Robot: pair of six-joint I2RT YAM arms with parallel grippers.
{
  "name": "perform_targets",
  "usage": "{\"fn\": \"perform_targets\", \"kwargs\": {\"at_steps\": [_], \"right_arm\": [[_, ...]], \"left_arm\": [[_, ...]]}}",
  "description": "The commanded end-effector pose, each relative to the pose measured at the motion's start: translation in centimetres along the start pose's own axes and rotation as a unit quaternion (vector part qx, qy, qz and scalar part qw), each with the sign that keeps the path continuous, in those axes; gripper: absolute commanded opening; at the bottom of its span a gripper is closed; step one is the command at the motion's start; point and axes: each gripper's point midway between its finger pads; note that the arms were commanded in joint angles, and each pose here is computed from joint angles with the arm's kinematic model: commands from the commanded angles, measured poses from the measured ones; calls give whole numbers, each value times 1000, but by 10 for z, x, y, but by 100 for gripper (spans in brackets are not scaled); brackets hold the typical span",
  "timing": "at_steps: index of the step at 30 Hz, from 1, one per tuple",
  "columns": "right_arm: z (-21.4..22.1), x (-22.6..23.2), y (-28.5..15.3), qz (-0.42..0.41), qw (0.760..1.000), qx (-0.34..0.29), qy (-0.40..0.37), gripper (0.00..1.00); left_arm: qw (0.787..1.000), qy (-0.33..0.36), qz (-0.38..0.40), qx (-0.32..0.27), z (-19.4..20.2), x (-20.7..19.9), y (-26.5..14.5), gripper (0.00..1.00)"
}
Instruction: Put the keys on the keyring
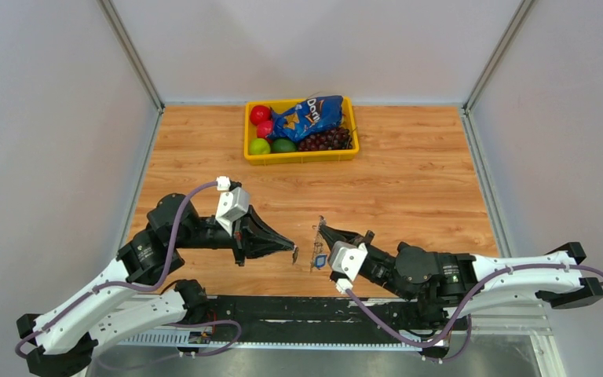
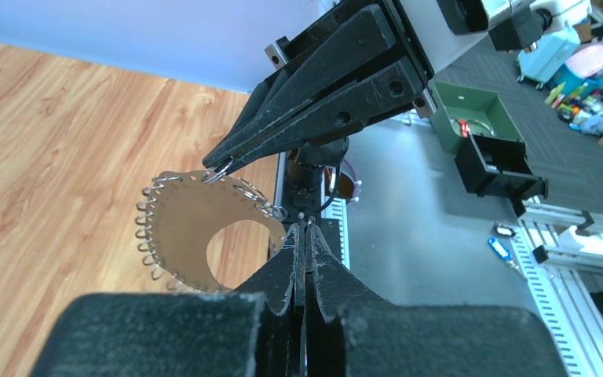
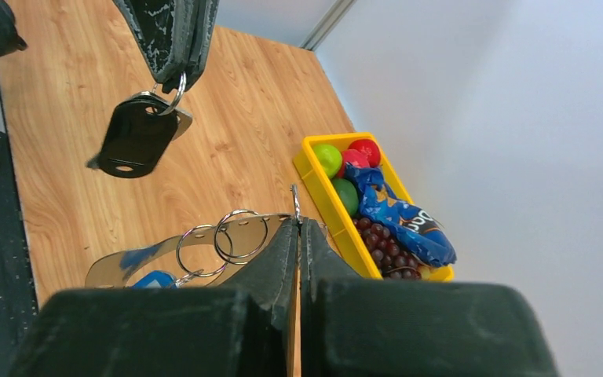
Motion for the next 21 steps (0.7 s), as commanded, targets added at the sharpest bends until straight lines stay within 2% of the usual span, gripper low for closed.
{"fn": "perform_targets", "kwargs": {"at_steps": [1, 8, 13, 21], "right_arm": [[-27, 3, -1, -31, 998, -33, 54, 0], [-34, 12, 4, -61, 990, -16, 124, 0], [-34, 12, 10, -54, 985, 14, 165, 0], [-31, 14, 19, -42, 979, 46, 192, 0]], "left_arm": [[999, 40, 17, 2, -9, -5, -4, 0], [998, 61, 7, 7, -9, -1, -5, 0], [998, 60, -3, 13, -6, 3, -5, 0], [998, 46, -47, 24, -4, 18, -6, 0]]}}
Point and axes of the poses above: each gripper's point midway between its finger pads, its own y axis out along the fingers, its own x axis along the line the jaws close on, z = x × y, and after that the axes turned 15 degrees about y, right-handed
